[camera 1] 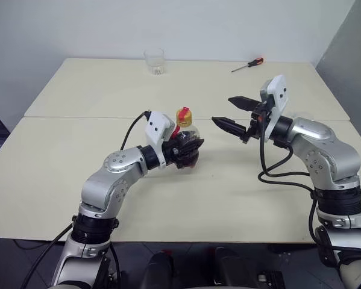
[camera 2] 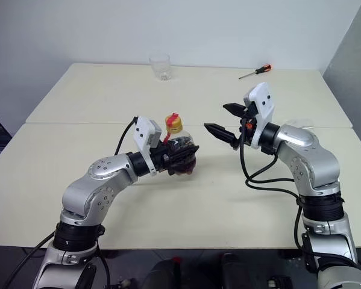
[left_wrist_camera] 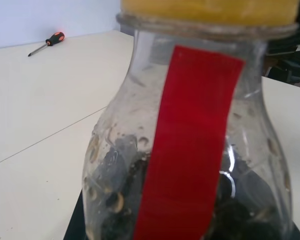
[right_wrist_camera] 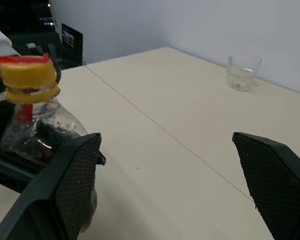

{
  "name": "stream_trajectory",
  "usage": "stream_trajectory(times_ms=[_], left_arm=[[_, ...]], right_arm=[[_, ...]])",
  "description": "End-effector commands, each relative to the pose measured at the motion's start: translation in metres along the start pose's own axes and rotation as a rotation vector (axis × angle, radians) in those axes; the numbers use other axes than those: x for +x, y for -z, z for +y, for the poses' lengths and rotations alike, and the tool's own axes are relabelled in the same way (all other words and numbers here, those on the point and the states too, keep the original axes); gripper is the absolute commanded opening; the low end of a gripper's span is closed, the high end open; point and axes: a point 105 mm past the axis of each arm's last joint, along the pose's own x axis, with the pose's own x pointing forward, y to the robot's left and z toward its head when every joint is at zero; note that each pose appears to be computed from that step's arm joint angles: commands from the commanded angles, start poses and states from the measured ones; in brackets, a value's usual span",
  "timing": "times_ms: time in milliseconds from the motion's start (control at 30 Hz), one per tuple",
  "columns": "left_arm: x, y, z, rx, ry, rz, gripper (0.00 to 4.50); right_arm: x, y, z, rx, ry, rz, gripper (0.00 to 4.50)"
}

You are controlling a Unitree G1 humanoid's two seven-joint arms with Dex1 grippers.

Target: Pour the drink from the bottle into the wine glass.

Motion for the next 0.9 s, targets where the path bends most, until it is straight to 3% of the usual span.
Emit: stream_trajectory(times_ms=[33, 433, 900], left_arm=[[0.001, -0.022, -0.007, 0.064, 0.028, -0.07, 1.78], [0.001, -0.021, -0.008, 0.06, 0.024, -0.071, 1.78], [0.003, -0.022, -0.009, 0.058, 0.025, -0.077, 1.78]], right_arm=[[0.01, -0.022, 0.022, -0.017, -0.082, -0.084, 4.48], [0.04, -0.025, 0.047, 0.003, -0.173, -0.125, 4.48], [0.049, -0.027, 0.038, -0.024, -0.134, -0.129, 4.48]])
